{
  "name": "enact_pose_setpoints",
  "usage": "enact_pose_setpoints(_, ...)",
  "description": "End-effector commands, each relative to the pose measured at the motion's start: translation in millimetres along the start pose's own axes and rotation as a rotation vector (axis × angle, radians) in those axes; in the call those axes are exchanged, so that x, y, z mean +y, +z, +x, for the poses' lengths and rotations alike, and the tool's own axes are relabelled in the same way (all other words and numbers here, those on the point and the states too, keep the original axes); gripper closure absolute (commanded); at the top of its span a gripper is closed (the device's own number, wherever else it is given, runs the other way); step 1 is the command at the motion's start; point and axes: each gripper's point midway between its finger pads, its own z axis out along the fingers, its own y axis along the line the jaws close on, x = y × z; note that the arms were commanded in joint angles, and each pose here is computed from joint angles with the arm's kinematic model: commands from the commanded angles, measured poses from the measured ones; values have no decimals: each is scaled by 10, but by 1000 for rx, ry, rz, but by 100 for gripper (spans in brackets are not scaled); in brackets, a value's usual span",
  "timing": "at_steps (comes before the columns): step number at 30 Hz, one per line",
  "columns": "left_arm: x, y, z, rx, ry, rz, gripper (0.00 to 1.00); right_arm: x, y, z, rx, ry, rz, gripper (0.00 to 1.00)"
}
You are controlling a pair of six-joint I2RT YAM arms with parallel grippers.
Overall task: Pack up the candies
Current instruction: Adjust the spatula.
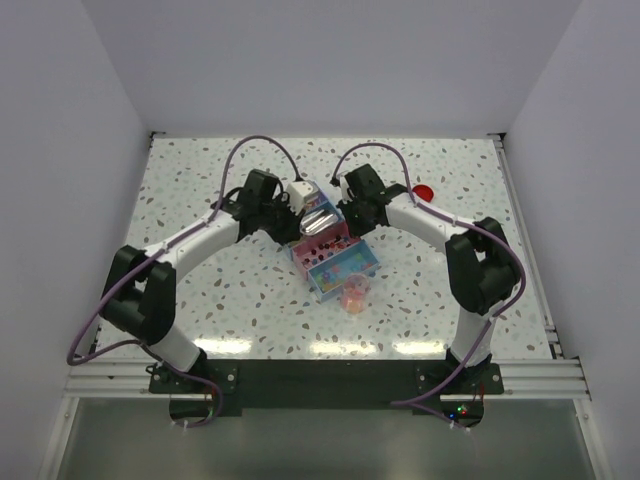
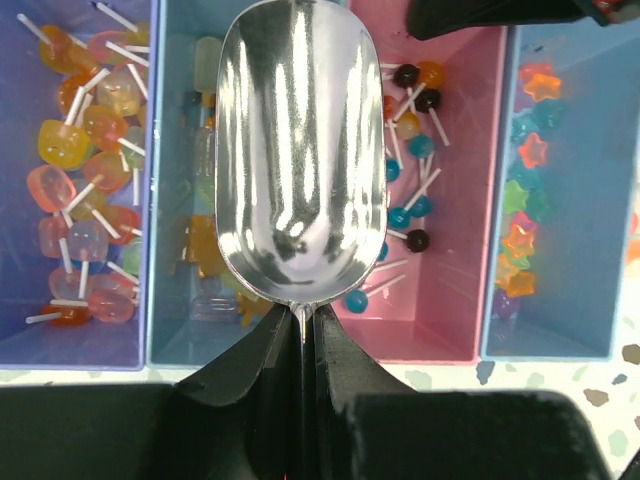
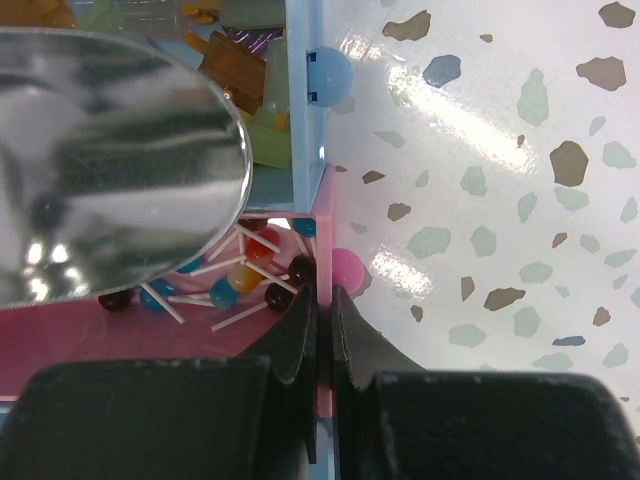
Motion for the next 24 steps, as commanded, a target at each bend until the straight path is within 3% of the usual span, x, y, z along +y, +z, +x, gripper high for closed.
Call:
enact_pose_setpoints(1, -159, -111, -86, -66, 40, 76, 100, 44, 10, -13, 0, -10, 5, 100)
enact_pose_setpoints(13, 203, -402, 7, 19, 190, -135, 100, 41, -16, -46, -5, -20, 9, 99)
enact_pose_setpoints(17, 155, -437, 48, 0, 217, -122, 100, 90, -122, -149, -26, -1, -19, 67)
enact_pose_setpoints(24, 77, -579, -124, -92, 261, -114, 100, 17, -609, -548, -113, 77, -97, 39)
